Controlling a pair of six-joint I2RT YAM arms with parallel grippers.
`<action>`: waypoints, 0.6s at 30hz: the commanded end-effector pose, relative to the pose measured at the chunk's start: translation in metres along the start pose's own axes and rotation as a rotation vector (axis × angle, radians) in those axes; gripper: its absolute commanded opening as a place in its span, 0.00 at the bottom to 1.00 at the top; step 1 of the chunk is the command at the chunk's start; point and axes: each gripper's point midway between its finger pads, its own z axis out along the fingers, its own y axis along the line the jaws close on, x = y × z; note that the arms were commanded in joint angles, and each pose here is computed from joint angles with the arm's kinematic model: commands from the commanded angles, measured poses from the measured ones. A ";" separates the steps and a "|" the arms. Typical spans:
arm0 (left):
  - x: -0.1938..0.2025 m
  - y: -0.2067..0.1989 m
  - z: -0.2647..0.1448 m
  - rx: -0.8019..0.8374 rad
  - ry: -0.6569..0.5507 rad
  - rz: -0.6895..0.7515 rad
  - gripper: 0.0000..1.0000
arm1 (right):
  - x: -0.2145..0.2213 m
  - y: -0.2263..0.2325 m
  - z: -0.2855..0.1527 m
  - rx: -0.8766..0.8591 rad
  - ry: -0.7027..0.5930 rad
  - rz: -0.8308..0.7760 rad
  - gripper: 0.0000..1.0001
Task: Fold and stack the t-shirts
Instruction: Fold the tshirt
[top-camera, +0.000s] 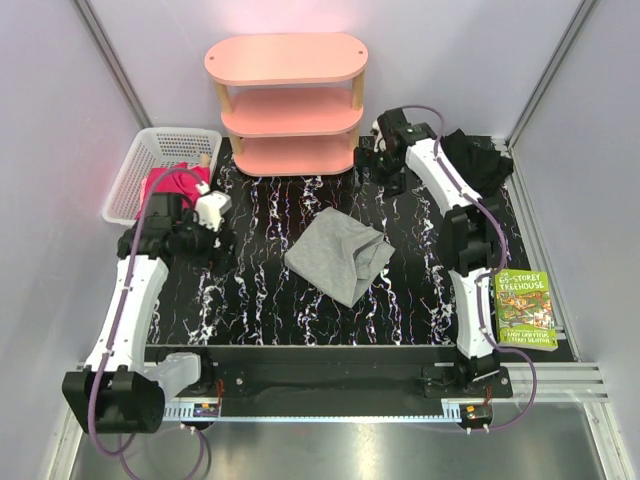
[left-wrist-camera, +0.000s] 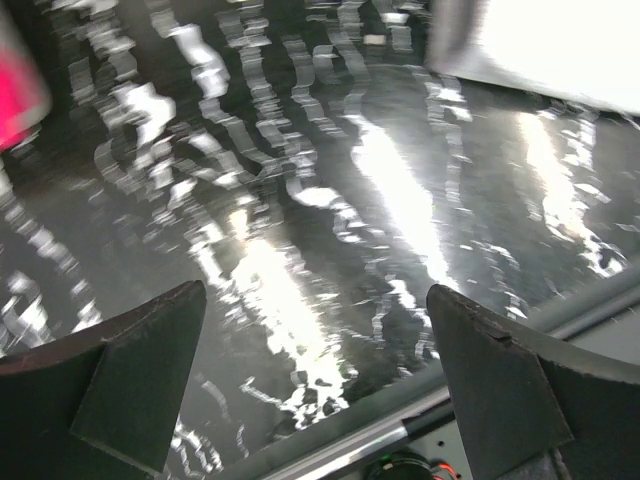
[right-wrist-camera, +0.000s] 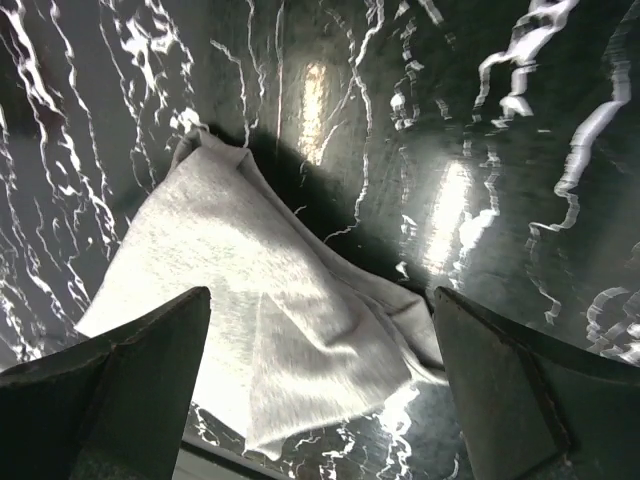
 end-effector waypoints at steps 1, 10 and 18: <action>-0.015 -0.024 0.009 0.060 -0.005 0.034 0.99 | 0.003 0.021 -0.061 -0.054 -0.037 0.030 1.00; -0.002 -0.019 0.014 0.030 0.025 0.042 0.99 | 0.040 0.134 -0.094 -0.790 0.062 0.094 1.00; -0.006 -0.014 0.013 0.009 0.023 0.054 0.99 | 0.101 0.107 -0.044 -0.770 0.252 0.249 1.00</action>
